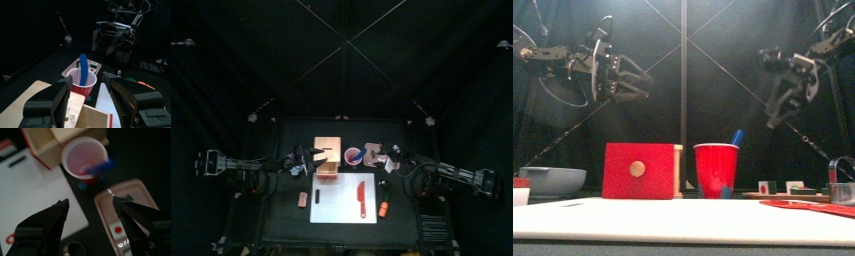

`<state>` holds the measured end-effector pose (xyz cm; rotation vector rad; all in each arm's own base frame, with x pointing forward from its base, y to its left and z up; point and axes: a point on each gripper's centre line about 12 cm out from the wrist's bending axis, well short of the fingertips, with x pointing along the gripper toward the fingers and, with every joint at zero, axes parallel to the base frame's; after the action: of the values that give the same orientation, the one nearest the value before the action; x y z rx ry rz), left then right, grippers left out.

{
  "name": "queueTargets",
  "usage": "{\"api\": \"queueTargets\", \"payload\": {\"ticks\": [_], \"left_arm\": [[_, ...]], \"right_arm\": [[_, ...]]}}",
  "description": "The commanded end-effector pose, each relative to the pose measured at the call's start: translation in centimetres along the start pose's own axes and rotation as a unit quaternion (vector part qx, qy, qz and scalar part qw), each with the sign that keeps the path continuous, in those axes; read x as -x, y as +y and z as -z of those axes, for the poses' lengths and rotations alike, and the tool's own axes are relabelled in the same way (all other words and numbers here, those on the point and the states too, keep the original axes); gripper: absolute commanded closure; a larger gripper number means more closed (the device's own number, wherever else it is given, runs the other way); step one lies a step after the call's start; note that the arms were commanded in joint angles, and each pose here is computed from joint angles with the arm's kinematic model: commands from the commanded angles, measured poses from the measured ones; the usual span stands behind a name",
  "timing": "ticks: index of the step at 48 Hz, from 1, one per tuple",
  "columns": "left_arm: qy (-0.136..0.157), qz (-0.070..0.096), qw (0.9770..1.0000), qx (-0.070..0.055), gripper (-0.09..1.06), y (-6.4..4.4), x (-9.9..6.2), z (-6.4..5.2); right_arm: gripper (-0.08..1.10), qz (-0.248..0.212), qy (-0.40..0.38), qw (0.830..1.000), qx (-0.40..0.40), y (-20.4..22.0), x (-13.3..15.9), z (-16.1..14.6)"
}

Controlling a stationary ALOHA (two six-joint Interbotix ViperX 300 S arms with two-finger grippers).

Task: Place sushi on board then cut the sushi with the knife then place the pieces on the plate
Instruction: Place the 4 sushi pieces on the plate

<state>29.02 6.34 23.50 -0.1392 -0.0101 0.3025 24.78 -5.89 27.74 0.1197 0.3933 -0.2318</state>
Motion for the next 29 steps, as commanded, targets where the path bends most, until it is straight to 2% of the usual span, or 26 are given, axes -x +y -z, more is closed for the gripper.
{"api": "queueTargets", "payload": {"ticks": [1,9,17,29], "left_arm": [[-0.022,0.009,0.9997,0.001,0.09,-0.6,-0.5,-1.3],[-0.017,0.016,0.9997,-0.002,0.09,-1.0,-0.4,-1.0],[-0.009,0.020,0.9998,-0.004,0.09,-1.1,0.0,-0.4],[-0.008,0.019,0.9998,-0.008,0.09,-0.9,0.3,-0.3]], "right_arm": [[0.04,-0.035,-0.110,0.991,0.061,2.4,0.4,-2.3],[0.04,-0.058,-0.173,0.981,0.059,3.5,0.3,-1.8],[0.04,-0.069,-0.169,0.982,0.056,4.2,-0.5,-1.3],[0.03,-0.072,-0.186,0.977,0.073,4.5,-1.1,-1.9]]}}
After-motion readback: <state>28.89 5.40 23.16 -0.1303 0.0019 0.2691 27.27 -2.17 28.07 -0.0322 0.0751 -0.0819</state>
